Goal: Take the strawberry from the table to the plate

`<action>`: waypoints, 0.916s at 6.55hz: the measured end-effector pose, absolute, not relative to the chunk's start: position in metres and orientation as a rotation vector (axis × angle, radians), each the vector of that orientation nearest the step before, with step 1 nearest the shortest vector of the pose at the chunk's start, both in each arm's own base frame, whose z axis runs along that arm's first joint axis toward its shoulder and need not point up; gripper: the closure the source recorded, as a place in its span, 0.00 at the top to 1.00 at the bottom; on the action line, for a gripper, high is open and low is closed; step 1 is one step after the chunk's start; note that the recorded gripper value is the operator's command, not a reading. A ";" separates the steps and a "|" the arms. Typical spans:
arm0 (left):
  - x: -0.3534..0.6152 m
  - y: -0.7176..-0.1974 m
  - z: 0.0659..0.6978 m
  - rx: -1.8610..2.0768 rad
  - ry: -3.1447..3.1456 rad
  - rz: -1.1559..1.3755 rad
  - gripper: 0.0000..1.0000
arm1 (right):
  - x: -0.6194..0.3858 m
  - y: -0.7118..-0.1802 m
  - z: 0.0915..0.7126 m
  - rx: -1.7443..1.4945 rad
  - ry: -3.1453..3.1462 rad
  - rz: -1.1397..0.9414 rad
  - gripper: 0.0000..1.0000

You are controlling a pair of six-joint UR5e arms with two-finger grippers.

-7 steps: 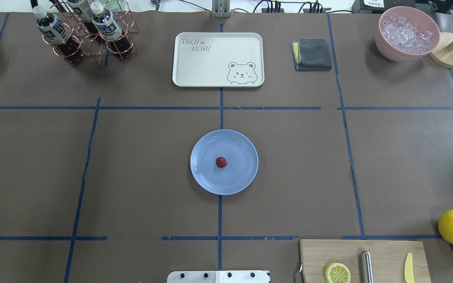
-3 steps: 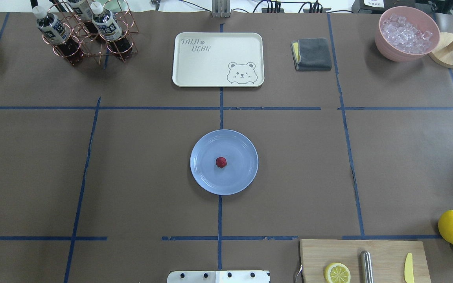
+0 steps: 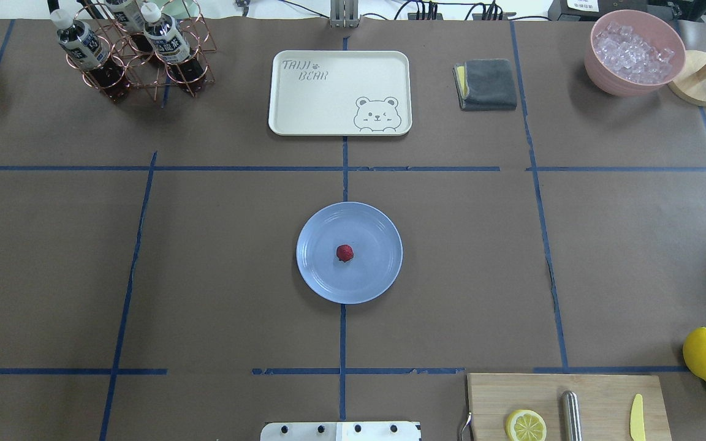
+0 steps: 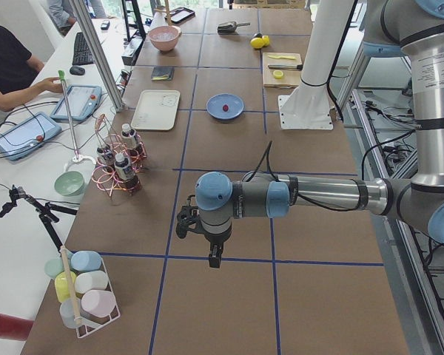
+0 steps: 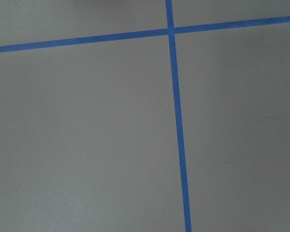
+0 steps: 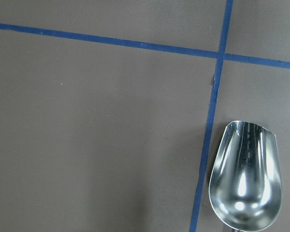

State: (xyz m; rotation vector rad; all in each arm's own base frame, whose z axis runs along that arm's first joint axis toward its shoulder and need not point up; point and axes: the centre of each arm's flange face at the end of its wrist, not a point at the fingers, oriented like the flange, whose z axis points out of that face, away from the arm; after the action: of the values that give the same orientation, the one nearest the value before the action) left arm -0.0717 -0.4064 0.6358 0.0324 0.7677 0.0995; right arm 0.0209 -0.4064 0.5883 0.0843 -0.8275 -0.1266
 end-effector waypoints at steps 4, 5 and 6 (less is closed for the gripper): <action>-0.071 -0.407 0.635 0.034 0.772 0.100 1.00 | 0.021 -0.406 0.589 0.086 -0.828 -0.128 1.00; -0.071 -0.407 0.635 0.034 0.776 0.100 1.00 | 0.021 -0.406 0.588 0.087 -0.828 -0.128 1.00; -0.071 -0.406 0.634 0.035 0.778 0.100 1.00 | 0.021 -0.406 0.588 0.088 -0.828 -0.129 1.00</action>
State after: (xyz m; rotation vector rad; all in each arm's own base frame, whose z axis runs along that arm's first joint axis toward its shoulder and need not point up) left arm -0.0710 -0.4065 0.6345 0.0345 0.7779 0.0998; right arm 0.0209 -0.4060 0.5883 0.0877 -0.8281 -0.1291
